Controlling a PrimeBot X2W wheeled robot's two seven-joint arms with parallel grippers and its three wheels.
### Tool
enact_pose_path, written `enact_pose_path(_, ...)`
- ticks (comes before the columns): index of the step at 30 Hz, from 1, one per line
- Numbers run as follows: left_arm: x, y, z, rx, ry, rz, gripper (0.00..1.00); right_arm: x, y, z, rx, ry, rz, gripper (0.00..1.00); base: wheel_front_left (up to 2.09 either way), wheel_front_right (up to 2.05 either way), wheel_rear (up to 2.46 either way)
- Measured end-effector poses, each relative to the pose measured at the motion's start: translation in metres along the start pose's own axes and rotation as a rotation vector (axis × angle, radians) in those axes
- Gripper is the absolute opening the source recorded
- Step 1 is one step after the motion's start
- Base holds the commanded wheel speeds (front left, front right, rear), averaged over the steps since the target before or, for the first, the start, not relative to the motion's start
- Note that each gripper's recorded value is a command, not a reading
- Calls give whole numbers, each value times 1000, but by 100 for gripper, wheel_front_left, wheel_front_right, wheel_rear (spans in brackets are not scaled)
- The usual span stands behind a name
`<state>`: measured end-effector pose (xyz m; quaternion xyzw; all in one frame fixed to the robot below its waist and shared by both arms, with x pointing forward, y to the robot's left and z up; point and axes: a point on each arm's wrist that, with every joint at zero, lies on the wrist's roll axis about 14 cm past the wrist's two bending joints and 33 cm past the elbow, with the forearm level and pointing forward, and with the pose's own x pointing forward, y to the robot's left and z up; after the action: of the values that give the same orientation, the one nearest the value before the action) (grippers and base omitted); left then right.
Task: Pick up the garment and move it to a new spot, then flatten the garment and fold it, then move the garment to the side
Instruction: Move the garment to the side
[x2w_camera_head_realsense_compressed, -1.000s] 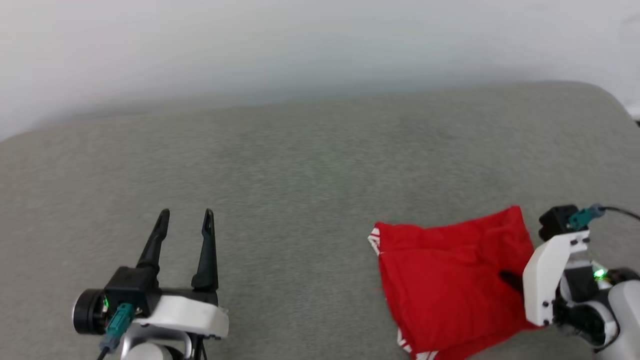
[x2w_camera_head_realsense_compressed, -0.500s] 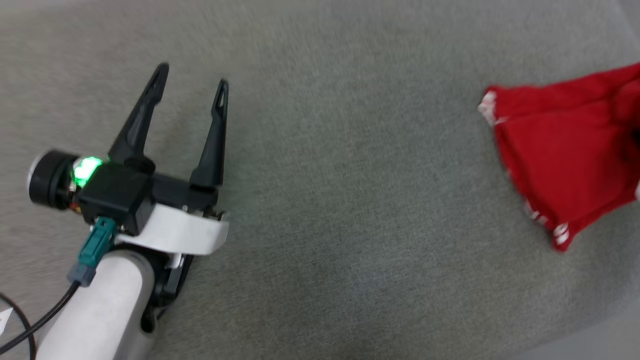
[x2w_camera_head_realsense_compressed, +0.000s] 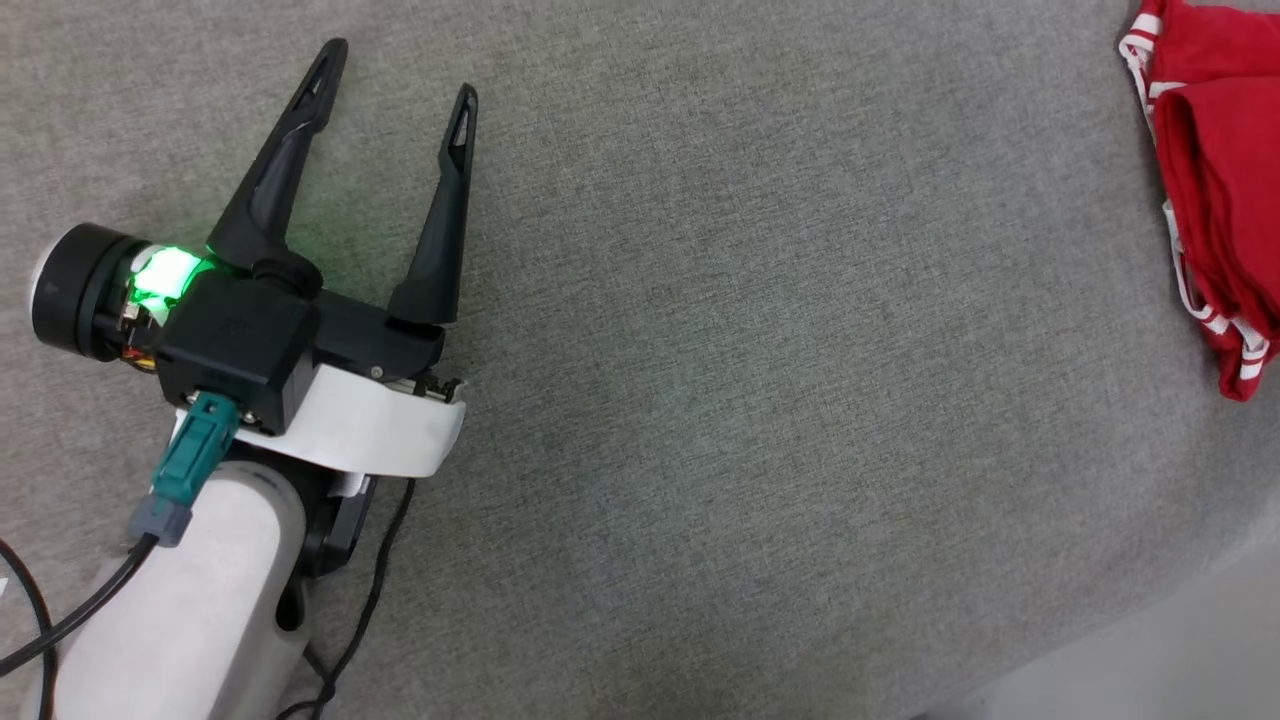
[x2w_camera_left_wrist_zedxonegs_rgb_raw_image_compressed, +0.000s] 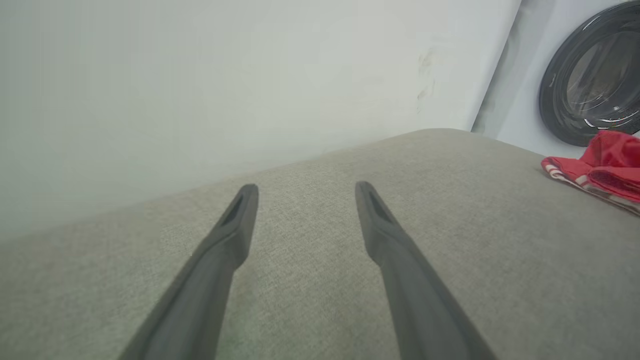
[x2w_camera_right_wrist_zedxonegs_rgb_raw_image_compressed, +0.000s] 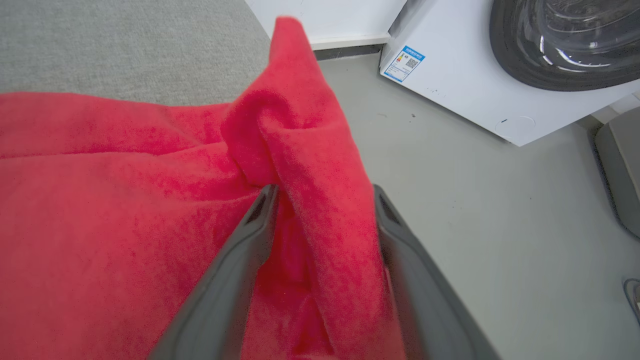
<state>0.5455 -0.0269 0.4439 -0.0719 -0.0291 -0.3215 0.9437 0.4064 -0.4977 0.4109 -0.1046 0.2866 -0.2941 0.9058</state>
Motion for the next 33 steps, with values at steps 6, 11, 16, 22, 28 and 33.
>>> enact_pose_path(6, -7, 0, 16, 5, -26, 30, 100, -7, -17, 10, 0, -92, -38, 100, 0, 0, 0)
enact_pose_path(11, -26, -1, 27, -8, -22, 88, 100, -26, -25, 18, -1, -164, -21, 100, 0, 0, 0)
enact_pose_path(16, -56, -2, 41, -15, -10, 164, 100, -54, -21, 9, 20, -200, 43, 100, 0, 0, 0)
enact_pose_path(22, -103, 4, 61, 14, 7, 277, 100, -89, 24, 0, 96, -250, 196, 100, 0, 0, 0)
enact_pose_path(28, -154, 15, 82, 46, 1, 392, 100, -127, 88, 4, 154, -308, 383, 100, 0, 0, 0)
enact_pose_path(33, -196, 31, 94, 67, -3, 501, 100, -165, 153, 31, 196, -399, 563, 100, 0, 0, 0)
